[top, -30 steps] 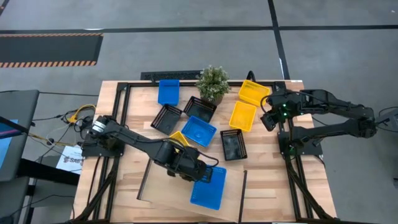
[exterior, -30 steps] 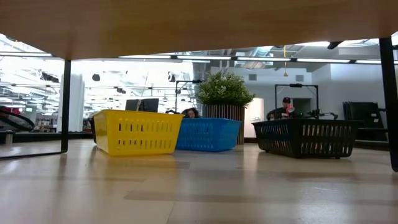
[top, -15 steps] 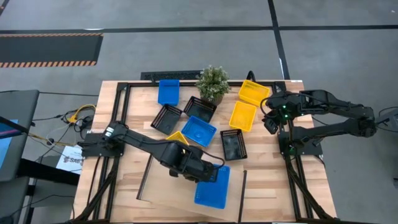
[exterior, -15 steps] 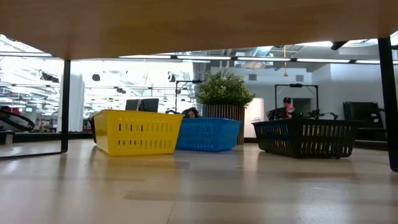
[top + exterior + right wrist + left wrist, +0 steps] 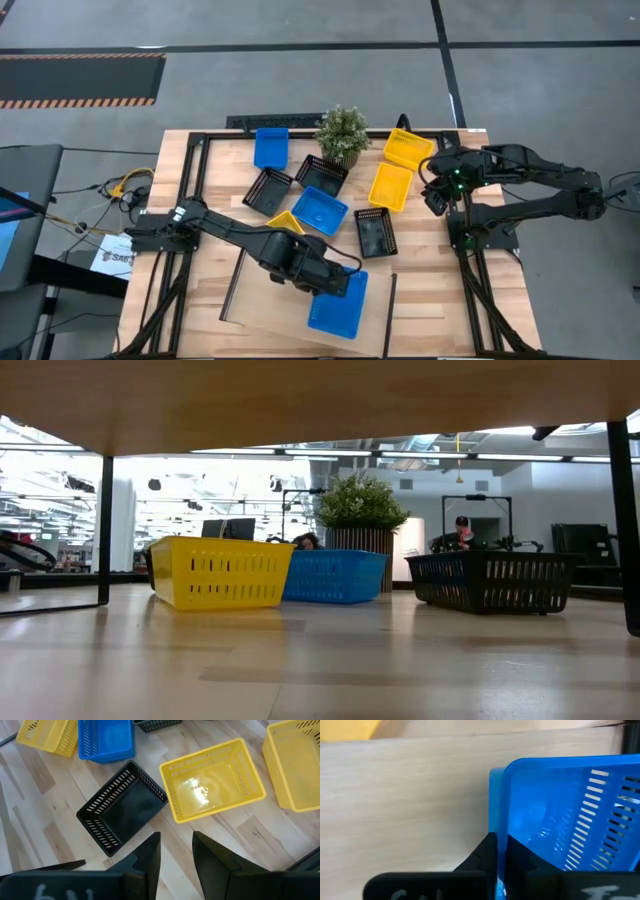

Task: Stack baskets on shelf by color
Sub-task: Put the bottom left blue bin on the shelf, then stack the bottom blue bin on top of the blue bin on the shelf

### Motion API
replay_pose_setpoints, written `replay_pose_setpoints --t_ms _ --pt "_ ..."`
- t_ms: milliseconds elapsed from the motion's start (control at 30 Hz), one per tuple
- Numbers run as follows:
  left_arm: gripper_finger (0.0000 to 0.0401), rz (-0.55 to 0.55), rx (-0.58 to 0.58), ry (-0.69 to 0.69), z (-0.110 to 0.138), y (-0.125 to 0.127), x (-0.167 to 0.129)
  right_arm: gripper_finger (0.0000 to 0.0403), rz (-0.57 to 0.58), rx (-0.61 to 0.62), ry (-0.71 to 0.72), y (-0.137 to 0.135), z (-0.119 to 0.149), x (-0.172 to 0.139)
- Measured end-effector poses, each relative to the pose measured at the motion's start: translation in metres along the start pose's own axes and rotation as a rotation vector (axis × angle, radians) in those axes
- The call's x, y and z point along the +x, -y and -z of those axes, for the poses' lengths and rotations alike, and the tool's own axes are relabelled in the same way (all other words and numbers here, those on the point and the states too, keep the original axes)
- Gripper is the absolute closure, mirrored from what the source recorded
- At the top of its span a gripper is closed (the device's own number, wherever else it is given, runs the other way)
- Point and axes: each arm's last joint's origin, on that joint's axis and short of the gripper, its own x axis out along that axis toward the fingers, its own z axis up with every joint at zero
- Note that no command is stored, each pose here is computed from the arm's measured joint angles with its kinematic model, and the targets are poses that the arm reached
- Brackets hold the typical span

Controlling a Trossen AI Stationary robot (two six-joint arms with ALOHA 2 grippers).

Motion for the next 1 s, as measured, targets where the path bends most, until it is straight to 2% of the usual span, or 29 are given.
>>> replay_pose_setpoints --t_ms 133,333,600,733,833,1000 --pt "0.0401 -0.059 0.035 -0.017 0.000 -0.006 0.000 0.0268 0.000 0.000 0.000 0.000 0.000 0.000" --pt "0.0394 -0.064 0.114 -0.001 0.000 -0.006 0.002 0.0268 0.000 0.000 0.001 0.000 0.000 0.000" --pt "0.0328 -0.090 0.195 -0.018 0.000 -0.009 0.010 0.0268 0.000 0.001 0.001 0.000 0.000 0.000" --pt "0.0293 -0.093 0.249 -0.156 -0.005 -0.010 0.009 0.0269 0.000 0.005 0.001 0.000 0.000 0.000" --pt "0.0277 -0.080 0.234 -0.174 -0.011 -0.013 -0.007 0.0270 0.000 0.011 0.001 0.000 0.000 0.000" --pt "0.0271 -0.051 0.205 -0.052 -0.025 -0.031 -0.059 0.0269 0.000 0.027 0.002 0.000 0.000 0.000"
